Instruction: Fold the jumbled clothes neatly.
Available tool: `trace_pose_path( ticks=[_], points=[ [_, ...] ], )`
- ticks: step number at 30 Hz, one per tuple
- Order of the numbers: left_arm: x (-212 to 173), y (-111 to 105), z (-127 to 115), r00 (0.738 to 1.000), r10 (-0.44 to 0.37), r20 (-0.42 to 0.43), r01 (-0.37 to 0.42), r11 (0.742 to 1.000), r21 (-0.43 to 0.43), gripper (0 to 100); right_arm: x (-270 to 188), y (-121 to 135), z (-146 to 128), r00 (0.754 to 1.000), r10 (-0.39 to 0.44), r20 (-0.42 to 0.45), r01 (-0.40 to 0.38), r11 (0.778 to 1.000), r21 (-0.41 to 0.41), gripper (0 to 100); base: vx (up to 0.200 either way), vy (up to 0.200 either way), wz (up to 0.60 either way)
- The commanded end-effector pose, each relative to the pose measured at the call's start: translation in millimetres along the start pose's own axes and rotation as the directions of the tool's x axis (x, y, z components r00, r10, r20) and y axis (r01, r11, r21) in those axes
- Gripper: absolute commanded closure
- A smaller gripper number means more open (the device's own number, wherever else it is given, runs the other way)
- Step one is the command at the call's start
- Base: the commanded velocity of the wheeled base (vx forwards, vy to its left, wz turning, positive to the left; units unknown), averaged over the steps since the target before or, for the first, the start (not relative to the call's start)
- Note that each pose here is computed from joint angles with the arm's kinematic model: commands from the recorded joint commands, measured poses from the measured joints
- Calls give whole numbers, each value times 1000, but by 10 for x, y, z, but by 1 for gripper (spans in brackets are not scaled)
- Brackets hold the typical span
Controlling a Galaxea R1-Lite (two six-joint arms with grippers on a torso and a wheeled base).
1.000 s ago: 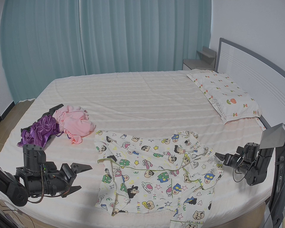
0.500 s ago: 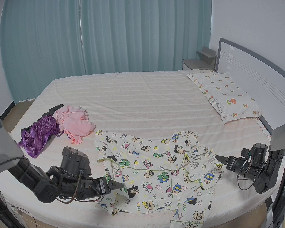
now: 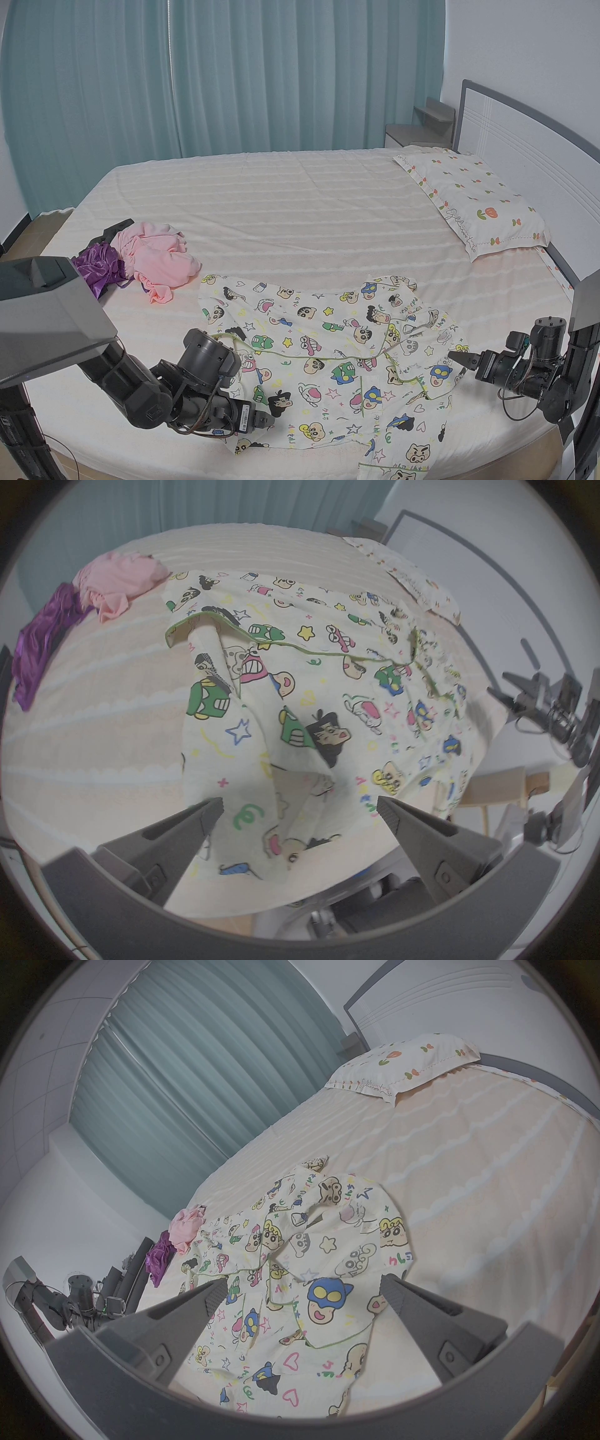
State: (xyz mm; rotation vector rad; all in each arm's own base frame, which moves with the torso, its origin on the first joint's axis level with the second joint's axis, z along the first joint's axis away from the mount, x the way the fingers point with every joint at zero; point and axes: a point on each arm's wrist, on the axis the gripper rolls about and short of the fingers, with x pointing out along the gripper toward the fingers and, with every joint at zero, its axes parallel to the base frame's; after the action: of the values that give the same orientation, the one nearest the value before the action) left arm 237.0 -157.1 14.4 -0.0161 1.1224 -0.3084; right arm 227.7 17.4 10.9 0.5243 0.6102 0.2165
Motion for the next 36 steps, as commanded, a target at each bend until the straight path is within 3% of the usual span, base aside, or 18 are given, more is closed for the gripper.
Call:
trace_pose_path(
  ticks=[1,6,14,18,27,36],
  points=[
    [122,-21,73,993,115,-24,-113,991,75,0,-5,27,-30,1000,11,-8,-11,1000,-10,0,0,0,0],
    [175,-47,50,980,191,-56,-183,976,120,0,-11,39,-42,1000,14,-14,-14,1000,-14,0,0,0,0],
    [236,-55,8,973,219,-76,-206,966,155,0,-15,50,-64,1000,16,-25,-16,1000,-18,0,0,0,0],
    [229,-9,-24,956,279,-87,-261,949,176,0,-10,52,-71,999,17,-29,-17,1000,-19,0,0,0,0],
    [170,252,-48,906,403,-126,-380,909,171,0,-13,48,-72,999,15,-29,-15,1000,-19,0,0,0,0],
    [-92,579,-237,875,450,-180,-439,893,99,0,-23,57,-92,999,16,-39,-17,1000,-20,0,0,0,0]
  ],
)
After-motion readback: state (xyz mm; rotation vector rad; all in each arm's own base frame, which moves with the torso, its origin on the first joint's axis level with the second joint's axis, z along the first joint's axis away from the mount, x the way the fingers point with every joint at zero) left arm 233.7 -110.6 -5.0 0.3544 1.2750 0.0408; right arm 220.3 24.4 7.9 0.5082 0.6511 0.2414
